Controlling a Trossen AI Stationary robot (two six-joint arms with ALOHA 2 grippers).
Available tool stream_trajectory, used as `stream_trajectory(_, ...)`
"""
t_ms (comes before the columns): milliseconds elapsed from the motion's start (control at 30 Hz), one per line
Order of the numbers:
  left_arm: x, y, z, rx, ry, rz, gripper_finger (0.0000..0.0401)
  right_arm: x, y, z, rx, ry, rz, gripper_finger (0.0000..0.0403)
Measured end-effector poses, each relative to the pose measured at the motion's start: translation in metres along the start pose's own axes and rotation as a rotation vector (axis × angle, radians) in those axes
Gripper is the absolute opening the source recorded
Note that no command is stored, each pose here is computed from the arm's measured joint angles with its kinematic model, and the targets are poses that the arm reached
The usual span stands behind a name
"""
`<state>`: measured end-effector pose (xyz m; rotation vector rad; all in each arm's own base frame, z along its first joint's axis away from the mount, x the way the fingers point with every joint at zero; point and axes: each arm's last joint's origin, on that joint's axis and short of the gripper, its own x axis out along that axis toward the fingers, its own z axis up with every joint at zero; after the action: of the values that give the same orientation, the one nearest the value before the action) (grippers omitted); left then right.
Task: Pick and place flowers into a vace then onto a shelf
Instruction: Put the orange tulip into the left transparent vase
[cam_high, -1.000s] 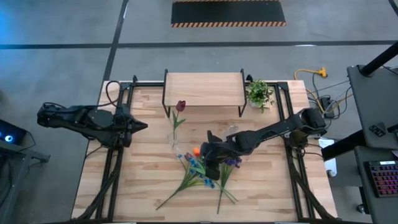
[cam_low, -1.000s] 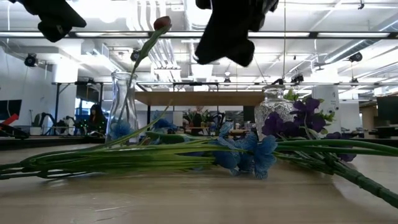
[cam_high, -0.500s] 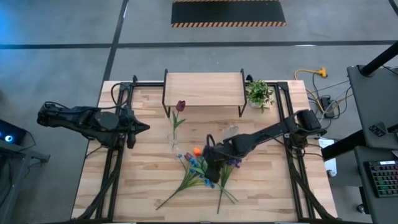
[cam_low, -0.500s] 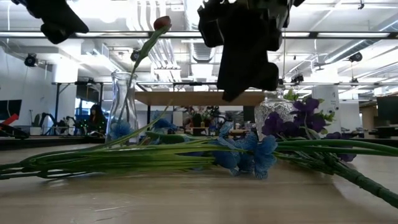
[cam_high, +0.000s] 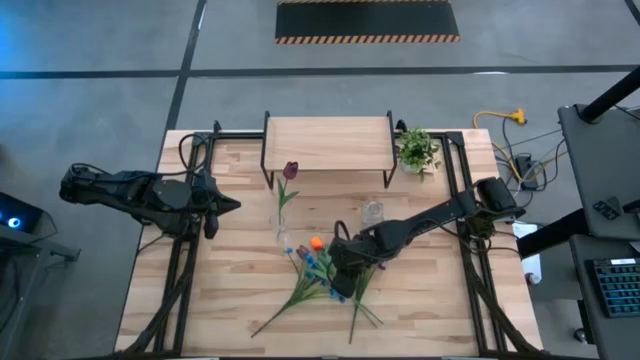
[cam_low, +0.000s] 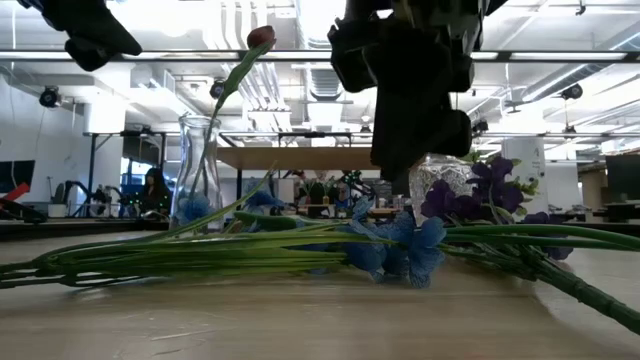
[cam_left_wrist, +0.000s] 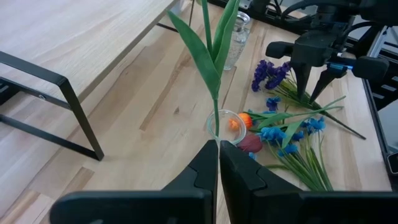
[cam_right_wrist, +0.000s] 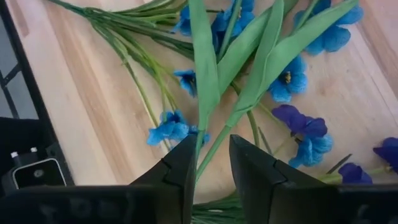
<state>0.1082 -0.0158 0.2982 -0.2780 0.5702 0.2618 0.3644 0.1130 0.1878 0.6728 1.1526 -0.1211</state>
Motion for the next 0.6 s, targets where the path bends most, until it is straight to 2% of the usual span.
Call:
stream_trajectory(300, 0.000, 0.000, 0.000, -0.001, 0.002, -0.004, 0.0000, 0.001, 0.000, -0.001, -0.002, -0.001, 0.000, 0.0074)
stream_trajectory(600, -0.001, -0.003, -0.002, -0.008, 0.060, -0.117, 0.0000, 0.002, 0.016, -0.021, -0.073, 0.014, 0.011, 0.0075)
